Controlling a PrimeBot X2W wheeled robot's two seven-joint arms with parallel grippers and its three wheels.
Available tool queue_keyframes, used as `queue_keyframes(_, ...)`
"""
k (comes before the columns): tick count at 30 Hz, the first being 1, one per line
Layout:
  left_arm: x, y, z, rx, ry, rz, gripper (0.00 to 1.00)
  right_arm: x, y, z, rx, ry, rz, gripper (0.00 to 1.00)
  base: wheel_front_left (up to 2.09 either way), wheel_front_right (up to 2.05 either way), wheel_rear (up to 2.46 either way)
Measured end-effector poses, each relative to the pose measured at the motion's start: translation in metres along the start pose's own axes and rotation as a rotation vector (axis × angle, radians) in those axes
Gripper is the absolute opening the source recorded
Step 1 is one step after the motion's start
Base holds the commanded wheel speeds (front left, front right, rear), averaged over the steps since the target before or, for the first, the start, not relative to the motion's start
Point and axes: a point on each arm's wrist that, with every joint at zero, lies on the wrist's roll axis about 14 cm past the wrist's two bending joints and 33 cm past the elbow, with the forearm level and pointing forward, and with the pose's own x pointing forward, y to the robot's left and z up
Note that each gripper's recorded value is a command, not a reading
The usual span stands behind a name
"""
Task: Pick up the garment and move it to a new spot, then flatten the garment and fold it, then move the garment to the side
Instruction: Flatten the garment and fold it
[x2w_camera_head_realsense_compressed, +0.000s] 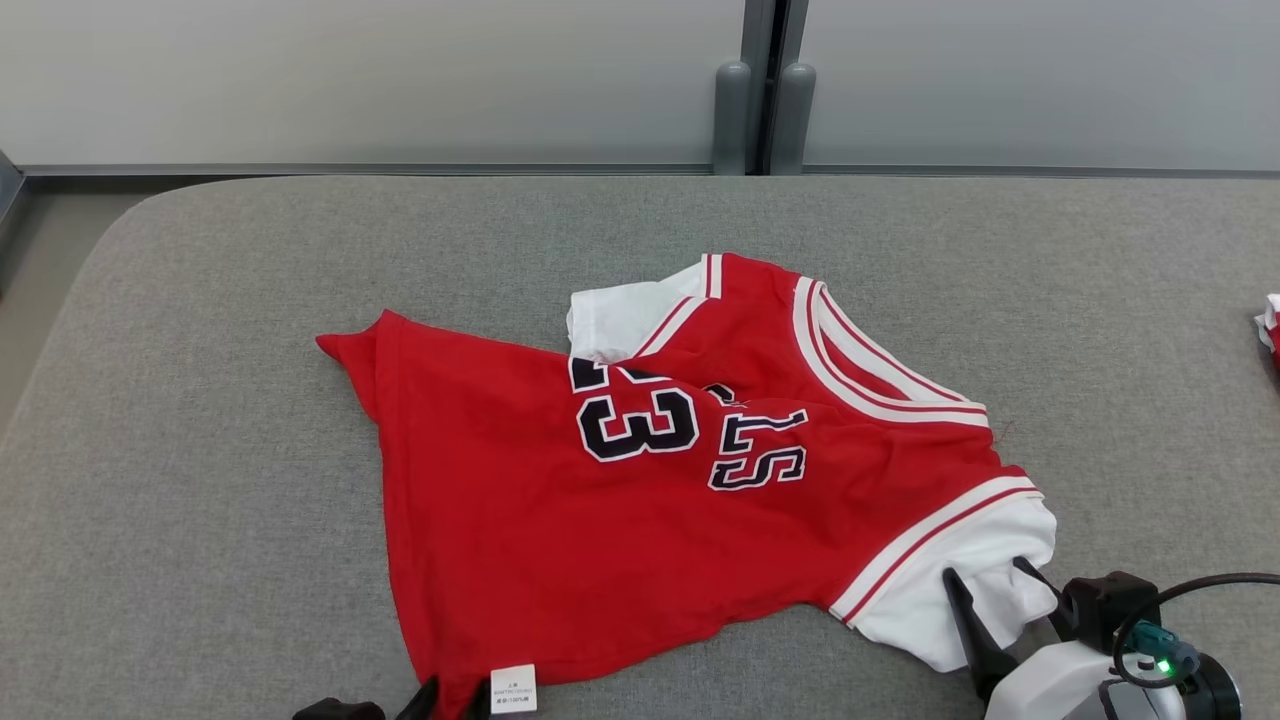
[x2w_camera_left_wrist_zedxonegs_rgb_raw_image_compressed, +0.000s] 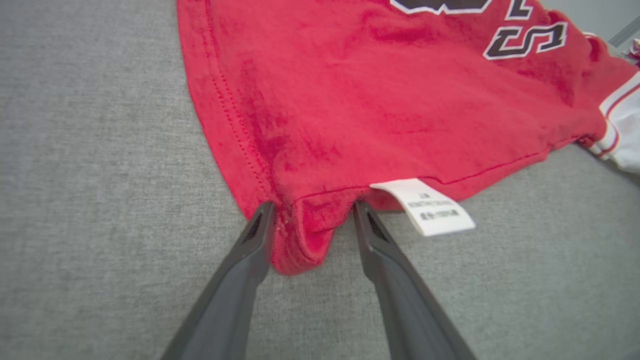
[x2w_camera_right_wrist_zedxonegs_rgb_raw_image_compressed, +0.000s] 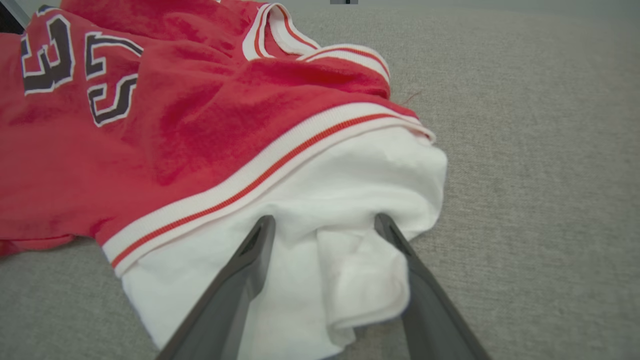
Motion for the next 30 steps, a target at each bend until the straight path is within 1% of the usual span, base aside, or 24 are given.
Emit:
queue_keyframes(1,0.001,-0.001,0.000,-0.001,-0.001,-0.004,0.65,0.000,0.000,0.001,0.000,-0.002,0.001,1.00,0.00,0.00,0.00)
queue_keyframes(2,0.001,-0.002,0.000,-0.001,0.000,-0.007,0.49,0.000,0.001,0.000,0.003,-0.002,0.002,0.85,0.00,0.00,0.00)
queue_keyframes(3,0.001,-0.002,-0.001,-0.008,0.004,-0.009,0.38,0.000,0.001,-0.001,0.008,0.001,0.003,0.46,0.00,0.00,0.00)
queue_keyframes(4,0.001,-0.003,-0.004,-0.012,0.014,-0.014,0.13,0.000,0.002,-0.001,0.010,0.003,0.005,0.33,0.00,0.00,0.00)
queue_keyframes(5,0.000,-0.004,-0.005,-0.016,0.017,-0.017,0.00,-0.001,0.003,-0.001,0.012,0.002,0.007,0.16,0.00,0.00,0.00)
queue_keyframes(6,0.000,-0.004,-0.004,-0.025,0.012,-0.018,0.00,-0.001,0.003,-0.001,0.014,-0.002,0.009,0.00,0.00,0.00,0.00)
queue_keyframes(9,-0.001,-0.005,-0.005,-0.024,0.013,-0.026,0.00,-0.002,0.006,0.005,0.030,-0.026,0.016,0.00,0.00,0.00,0.00)
queue_keyframes(11,-0.002,-0.006,0.001,-0.029,-0.005,-0.034,0.00,-0.004,0.002,0.014,0.054,-0.059,0.006,0.00,0.00,0.00,0.00)
queue_keyframes(16,-0.010,-0.022,0.042,-0.050,-0.118,-0.104,0.00,-0.018,-0.012,0.063,0.134,-0.214,-0.007,0.00,0.00,0.00,0.00)
queue_keyframes(18,-0.019,-0.031,0.063,-0.049,-0.167,-0.147,0.00,-0.030,-0.018,0.087,0.170,-0.283,-0.001,0.00,0.00,0.00,0.00)
queue_keyframes(23,-0.047,-0.056,0.130,0.014,-0.330,-0.249,0.00,-0.072,-0.030,0.161,0.213,-0.487,0.023,0.00,0.00,0.00,0.00)
queue_keyframes(26,-0.065,-0.067,0.171,0.073,-0.425,-0.285,0.00,-0.100,-0.031,0.202,0.204,-0.597,0.054,0.00,0.00,0.00,0.00)
queue_keyframes(30,-0.077,-0.079,0.230,0.176,-0.548,-0.318,0.00,-0.125,-0.027,0.260,0.155,-0.723,0.108,0.00,0.00,0.00,0.00)
